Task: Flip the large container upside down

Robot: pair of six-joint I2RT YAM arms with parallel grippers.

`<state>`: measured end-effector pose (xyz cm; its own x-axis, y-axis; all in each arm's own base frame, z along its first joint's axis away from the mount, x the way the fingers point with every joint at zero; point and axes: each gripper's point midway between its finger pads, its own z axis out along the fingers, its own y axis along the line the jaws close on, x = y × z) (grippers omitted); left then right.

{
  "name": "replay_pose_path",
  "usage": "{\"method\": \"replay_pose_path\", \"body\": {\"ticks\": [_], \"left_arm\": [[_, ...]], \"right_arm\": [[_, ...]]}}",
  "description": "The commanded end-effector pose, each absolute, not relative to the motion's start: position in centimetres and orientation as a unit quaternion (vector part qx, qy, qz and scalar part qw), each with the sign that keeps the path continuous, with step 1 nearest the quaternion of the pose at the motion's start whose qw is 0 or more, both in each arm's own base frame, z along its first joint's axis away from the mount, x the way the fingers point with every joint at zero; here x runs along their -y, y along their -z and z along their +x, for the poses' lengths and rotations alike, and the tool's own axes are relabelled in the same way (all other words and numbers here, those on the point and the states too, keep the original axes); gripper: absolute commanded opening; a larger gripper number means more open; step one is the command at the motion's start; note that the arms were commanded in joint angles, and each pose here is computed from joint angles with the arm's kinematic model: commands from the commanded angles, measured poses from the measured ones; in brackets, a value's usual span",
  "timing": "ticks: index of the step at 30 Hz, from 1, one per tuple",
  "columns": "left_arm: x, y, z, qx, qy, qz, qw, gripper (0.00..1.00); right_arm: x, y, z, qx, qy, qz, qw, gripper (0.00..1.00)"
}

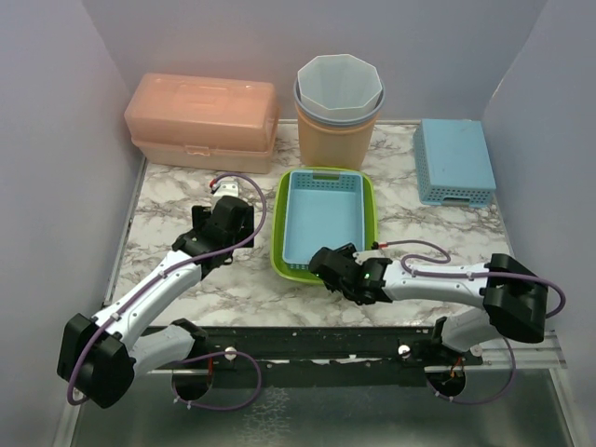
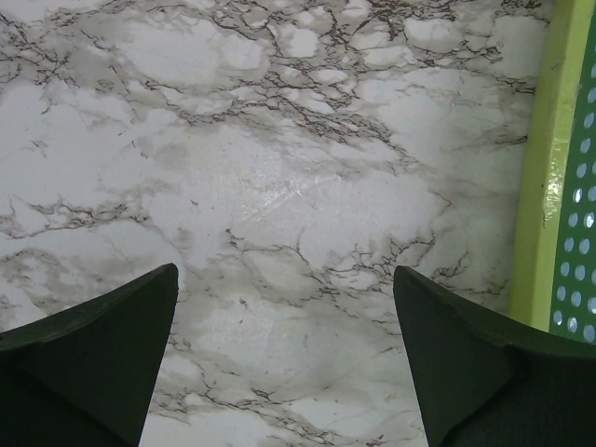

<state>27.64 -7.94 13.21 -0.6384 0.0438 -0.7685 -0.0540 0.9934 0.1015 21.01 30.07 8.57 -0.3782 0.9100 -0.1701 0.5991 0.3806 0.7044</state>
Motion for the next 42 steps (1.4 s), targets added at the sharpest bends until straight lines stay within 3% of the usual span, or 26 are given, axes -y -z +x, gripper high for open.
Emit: {"method": "replay_pose_path", "body": {"ticks": [1, 7, 12, 19, 29, 42], "left_arm": [[8.0, -13.7, 28.4, -0.901, -0.061, -0.007, 0.429, 0.99], [8.5, -12.7, 28.4, -0.910, -0.058, 0.004, 0.410, 0.99], [8.2, -13.1, 28.4, -0.907, -0.062, 0.000, 0.416, 0.99], [8.1, -13.1, 28.4, -0.907, -0.066, 0.000, 0.416, 0.99], [8.2, -13.2, 28.4, -0.907, -0.062, 0.000, 0.417, 0.99], [8.2, -13.4, 28.3, -0.906, -0.060, -0.001, 0.420, 0.99]], "right_arm": [[-28.5, -8.2, 22.6, -0.692, -0.276, 0.600, 0.291, 0.42], [-26.5, -7.5, 22.6, -0.668, -0.303, 0.608, 0.304, 0.39], [-26.3, -9.5, 23.3, -0.662, -0.348, 0.571, 0.338, 0.40], [-26.5, -12.9, 23.9, -0.636, -0.442, 0.497, 0.391, 0.33], [-26.9, -16.3, 24.0, -0.617, -0.489, 0.443, 0.429, 0.38], [-26.4, -18.0, 24.9, -0.592, -0.484, 0.460, 0.452, 0.31]]}}
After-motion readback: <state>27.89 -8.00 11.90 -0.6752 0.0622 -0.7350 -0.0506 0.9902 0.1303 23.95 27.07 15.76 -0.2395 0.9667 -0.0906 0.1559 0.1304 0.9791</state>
